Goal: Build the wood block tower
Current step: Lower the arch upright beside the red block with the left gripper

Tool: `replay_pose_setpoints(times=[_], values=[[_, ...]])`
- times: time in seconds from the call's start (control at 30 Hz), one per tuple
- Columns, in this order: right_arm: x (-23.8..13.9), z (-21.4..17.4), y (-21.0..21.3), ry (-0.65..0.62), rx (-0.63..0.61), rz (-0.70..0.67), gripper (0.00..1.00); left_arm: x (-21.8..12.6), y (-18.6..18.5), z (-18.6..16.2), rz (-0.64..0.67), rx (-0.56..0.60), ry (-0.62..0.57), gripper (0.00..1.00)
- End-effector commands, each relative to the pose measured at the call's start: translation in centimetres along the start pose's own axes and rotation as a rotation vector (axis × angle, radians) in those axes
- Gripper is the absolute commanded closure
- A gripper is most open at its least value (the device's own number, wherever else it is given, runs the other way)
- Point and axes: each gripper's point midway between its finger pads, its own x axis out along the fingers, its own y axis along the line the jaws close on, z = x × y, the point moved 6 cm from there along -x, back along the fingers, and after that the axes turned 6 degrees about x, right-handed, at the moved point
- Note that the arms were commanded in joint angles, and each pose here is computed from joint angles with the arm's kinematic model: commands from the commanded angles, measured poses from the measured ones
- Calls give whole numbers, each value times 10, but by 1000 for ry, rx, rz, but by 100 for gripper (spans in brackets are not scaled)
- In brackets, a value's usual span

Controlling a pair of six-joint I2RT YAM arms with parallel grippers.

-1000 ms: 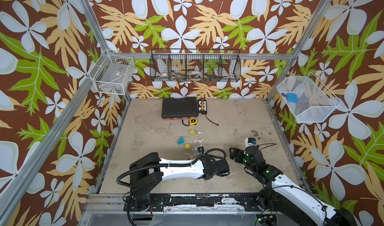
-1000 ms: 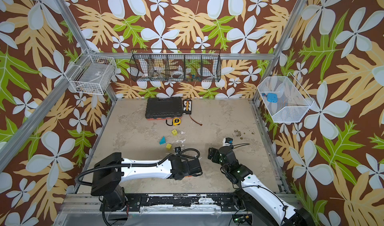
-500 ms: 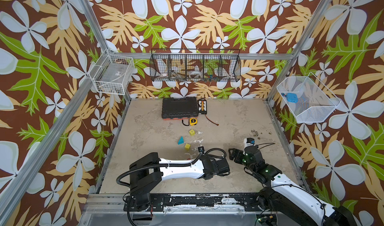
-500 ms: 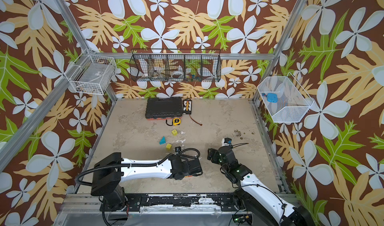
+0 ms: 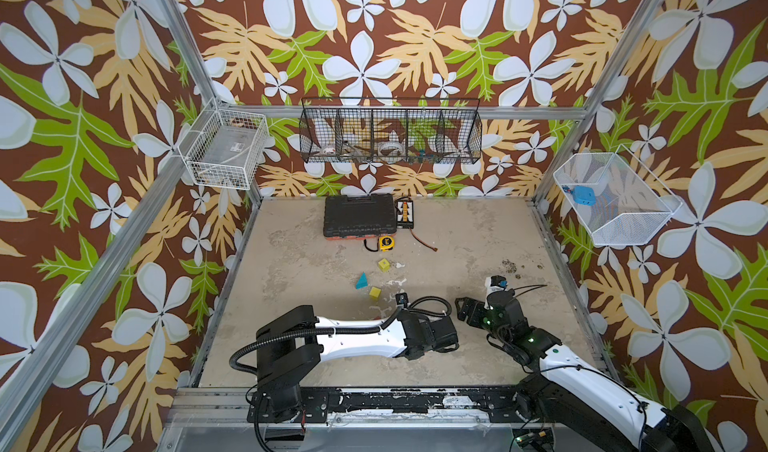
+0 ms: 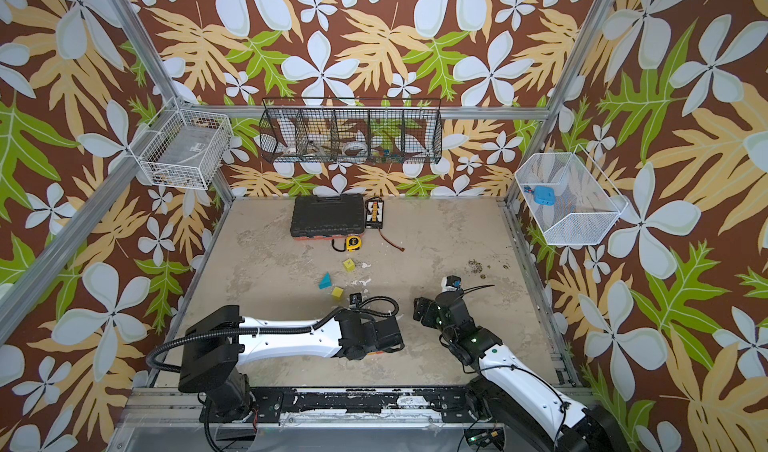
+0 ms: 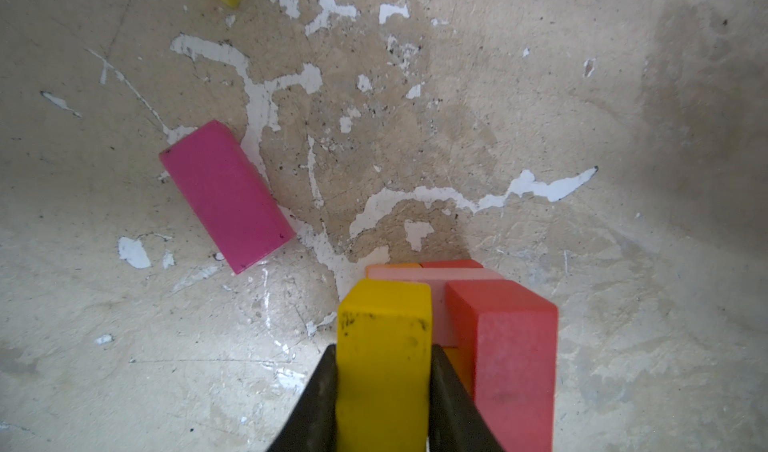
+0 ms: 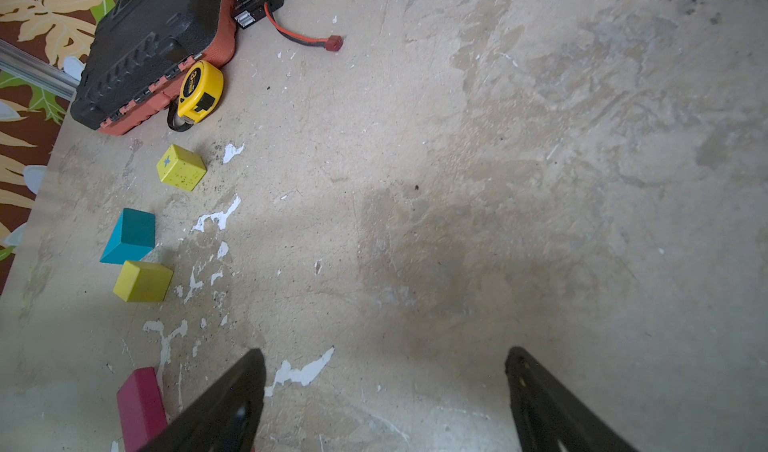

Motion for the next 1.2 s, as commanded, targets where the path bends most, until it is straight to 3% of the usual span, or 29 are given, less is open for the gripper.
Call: replay_pose_setpoints(times=[0.0, 0.13, 0.67, 0.93, 1.17], values=[[0, 4, 5, -12, -6, 21, 10, -3, 2, 2, -2, -2, -20, 69], [0, 3, 5, -5, -7, 24, 10, -4, -1, 4, -20, 2, -29, 55], [-1, 1, 8, 28, -17, 37, 12, -18, 7, 12, -55, -36, -66, 55], [-6, -17, 11, 85, -42, 46, 21, -23, 18, 13, -70, -58, -90, 54], [-8, -48, 18, 171, -112, 71, 33, -36, 35, 16, -255, -103, -144, 54]])
